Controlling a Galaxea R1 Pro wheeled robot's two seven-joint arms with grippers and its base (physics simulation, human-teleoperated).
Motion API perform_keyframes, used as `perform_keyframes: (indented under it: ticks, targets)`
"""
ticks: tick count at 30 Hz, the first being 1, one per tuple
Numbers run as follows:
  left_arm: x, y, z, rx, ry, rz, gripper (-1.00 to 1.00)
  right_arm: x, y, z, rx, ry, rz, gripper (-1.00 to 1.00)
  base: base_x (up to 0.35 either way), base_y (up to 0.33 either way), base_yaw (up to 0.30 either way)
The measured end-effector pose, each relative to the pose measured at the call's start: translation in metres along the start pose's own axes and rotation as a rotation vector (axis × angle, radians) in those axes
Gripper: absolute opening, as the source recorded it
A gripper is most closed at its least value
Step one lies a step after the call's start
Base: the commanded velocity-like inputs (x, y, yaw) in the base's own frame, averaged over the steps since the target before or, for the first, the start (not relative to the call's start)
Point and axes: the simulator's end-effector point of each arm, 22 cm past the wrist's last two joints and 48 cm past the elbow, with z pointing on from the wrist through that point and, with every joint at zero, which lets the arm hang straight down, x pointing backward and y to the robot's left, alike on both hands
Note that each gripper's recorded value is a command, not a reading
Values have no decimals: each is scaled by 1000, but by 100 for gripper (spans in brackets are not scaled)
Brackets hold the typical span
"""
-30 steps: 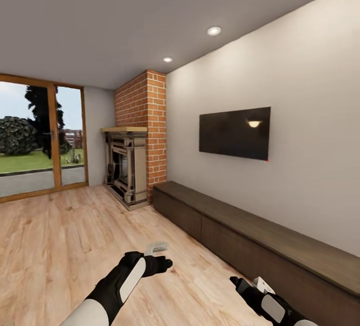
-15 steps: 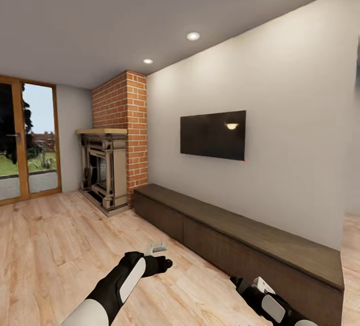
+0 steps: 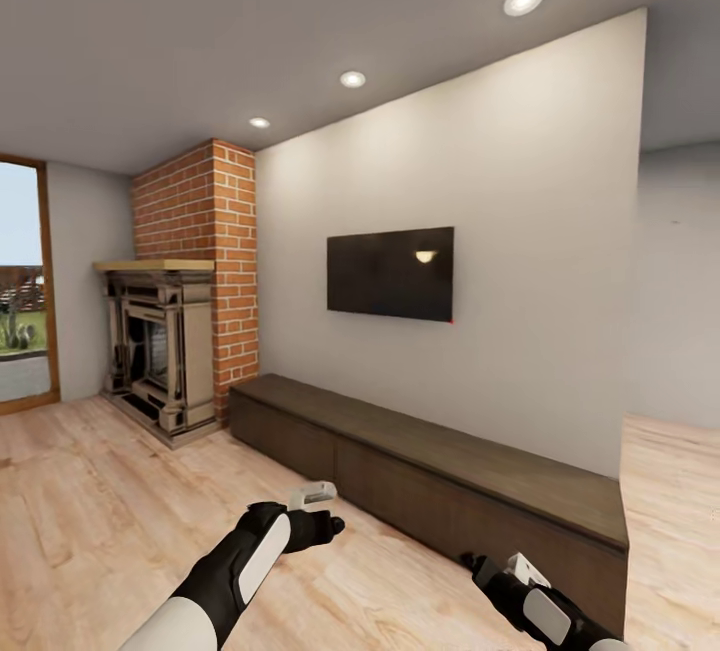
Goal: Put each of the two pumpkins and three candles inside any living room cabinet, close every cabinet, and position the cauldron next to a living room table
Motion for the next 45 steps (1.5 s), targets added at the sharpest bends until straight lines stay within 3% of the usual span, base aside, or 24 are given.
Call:
perform_keyframes:
  ticks: [11,45]
  targets:
    - [-3,-2,-3,1,-8,8,100,-3,4,-2,-7,-7,-1,100,0,232,-266]
    - [-13,-5,-13,4,-34,11,100,-12,14,-9,-27,-27,-4,100,0,55,-267]
